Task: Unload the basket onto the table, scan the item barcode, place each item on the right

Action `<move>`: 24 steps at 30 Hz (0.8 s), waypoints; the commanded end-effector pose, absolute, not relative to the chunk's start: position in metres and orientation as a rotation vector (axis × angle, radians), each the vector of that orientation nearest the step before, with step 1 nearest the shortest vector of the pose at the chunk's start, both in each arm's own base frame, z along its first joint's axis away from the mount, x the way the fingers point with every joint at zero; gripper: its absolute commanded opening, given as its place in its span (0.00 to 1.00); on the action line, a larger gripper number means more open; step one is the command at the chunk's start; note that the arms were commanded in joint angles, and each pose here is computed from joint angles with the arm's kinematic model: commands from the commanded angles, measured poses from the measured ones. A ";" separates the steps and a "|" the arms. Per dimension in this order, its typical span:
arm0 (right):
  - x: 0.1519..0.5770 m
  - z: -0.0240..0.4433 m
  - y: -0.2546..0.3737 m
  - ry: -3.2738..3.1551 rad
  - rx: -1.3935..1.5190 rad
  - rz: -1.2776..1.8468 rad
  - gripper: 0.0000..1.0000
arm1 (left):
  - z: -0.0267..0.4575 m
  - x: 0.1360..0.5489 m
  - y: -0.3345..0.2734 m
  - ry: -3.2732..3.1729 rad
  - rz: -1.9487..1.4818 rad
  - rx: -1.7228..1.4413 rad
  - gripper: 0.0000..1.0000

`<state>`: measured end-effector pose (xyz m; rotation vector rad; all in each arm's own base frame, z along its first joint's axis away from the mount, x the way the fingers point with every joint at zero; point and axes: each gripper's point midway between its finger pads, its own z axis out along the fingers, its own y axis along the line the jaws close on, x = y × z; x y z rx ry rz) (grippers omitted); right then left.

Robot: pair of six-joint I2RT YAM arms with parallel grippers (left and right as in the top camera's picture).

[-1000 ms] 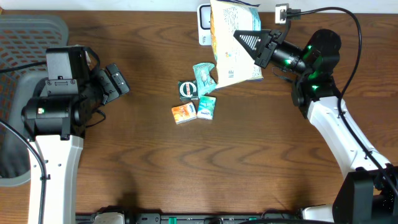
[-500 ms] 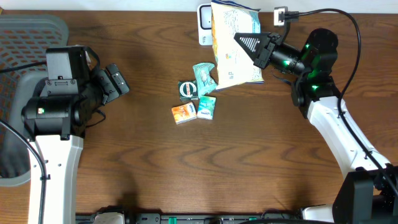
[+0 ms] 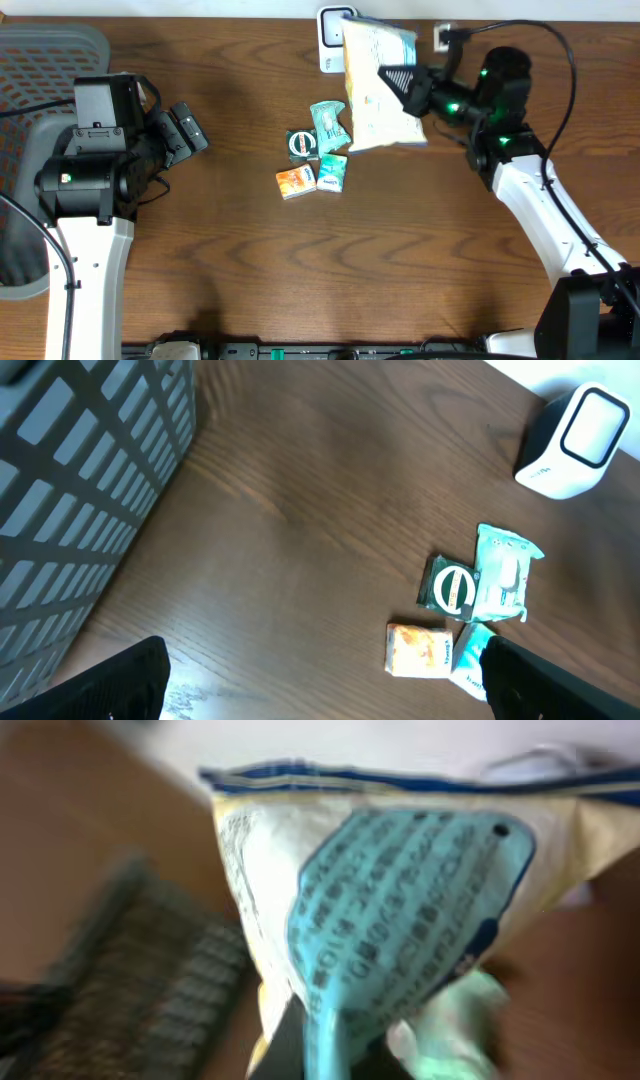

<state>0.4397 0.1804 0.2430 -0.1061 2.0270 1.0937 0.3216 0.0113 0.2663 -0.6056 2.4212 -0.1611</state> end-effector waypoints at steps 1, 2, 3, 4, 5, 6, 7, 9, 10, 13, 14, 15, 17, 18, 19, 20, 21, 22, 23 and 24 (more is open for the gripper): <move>0.462 0.218 0.143 2.076 -0.025 0.644 0.02 | 0.270 0.322 0.015 2.412 -0.143 -0.598 0.98; 0.463 0.211 0.136 2.095 -0.024 0.559 0.02 | 0.270 0.322 0.015 2.413 -0.143 -0.599 0.98; 0.464 0.206 0.129 2.110 -0.019 0.478 0.02 | 0.270 0.322 0.015 2.412 -0.143 -0.598 0.97; 0.465 0.201 0.118 2.126 0.002 0.364 0.02 | 0.270 0.322 0.015 2.413 -0.143 -0.599 0.98; 0.465 0.197 0.109 2.137 0.022 0.277 0.01 | 0.270 0.322 0.015 2.413 -0.143 -0.599 0.98; 0.465 0.194 0.100 2.144 0.035 0.184 0.02 | 0.270 0.322 0.015 2.413 -0.144 -0.598 0.98; 0.463 0.191 0.091 2.151 0.042 0.088 0.02 | 0.270 0.322 0.015 2.412 -0.144 -0.598 0.98; 0.457 0.186 0.073 2.164 0.048 -0.135 0.02 | 0.270 0.322 0.015 2.413 -0.143 -0.599 0.98; 0.454 0.183 0.064 2.168 0.052 -0.248 0.02 | 0.270 0.322 0.015 2.413 -0.143 -0.599 0.98; 0.444 0.168 0.044 2.188 0.064 -0.516 0.01 | 0.270 0.322 0.015 2.412 -0.143 -0.598 0.98; 0.442 0.160 0.041 2.197 0.057 -0.577 0.01 | 0.270 0.322 0.015 2.412 -0.143 -0.598 0.98; 0.442 0.150 0.041 2.215 0.036 -0.620 0.01 | 0.270 0.322 0.015 2.413 -0.144 -0.598 0.98; 0.442 0.127 0.044 2.258 -0.026 -0.677 0.01 | 0.270 0.322 0.015 2.413 -0.143 -0.599 0.98; 0.442 0.115 0.047 2.280 -0.055 -0.697 0.01 | 0.270 0.322 0.015 2.413 -0.143 -0.599 0.98; 0.441 0.105 0.050 2.299 -0.082 -0.714 0.01 | 0.270 0.322 0.015 2.412 -0.143 -0.598 0.98; 0.439 0.095 0.054 2.316 -0.105 -0.726 0.01 | 0.270 0.322 0.015 2.412 -0.143 -0.598 0.98; 0.438 0.088 0.058 2.327 -0.127 -0.731 0.02 | 0.270 0.322 0.015 2.412 -0.143 -0.598 0.98; 0.437 0.081 0.064 2.335 -0.149 -0.733 0.03 | 0.270 0.322 0.015 2.412 -0.144 -0.598 0.98; 0.436 0.078 0.070 2.339 -0.170 -0.729 0.05 | 0.270 0.322 0.015 2.413 -0.143 -0.599 0.98; 0.435 0.077 0.076 2.337 -0.190 -0.723 0.09 | 0.270 0.322 0.015 2.412 -0.143 -0.598 0.98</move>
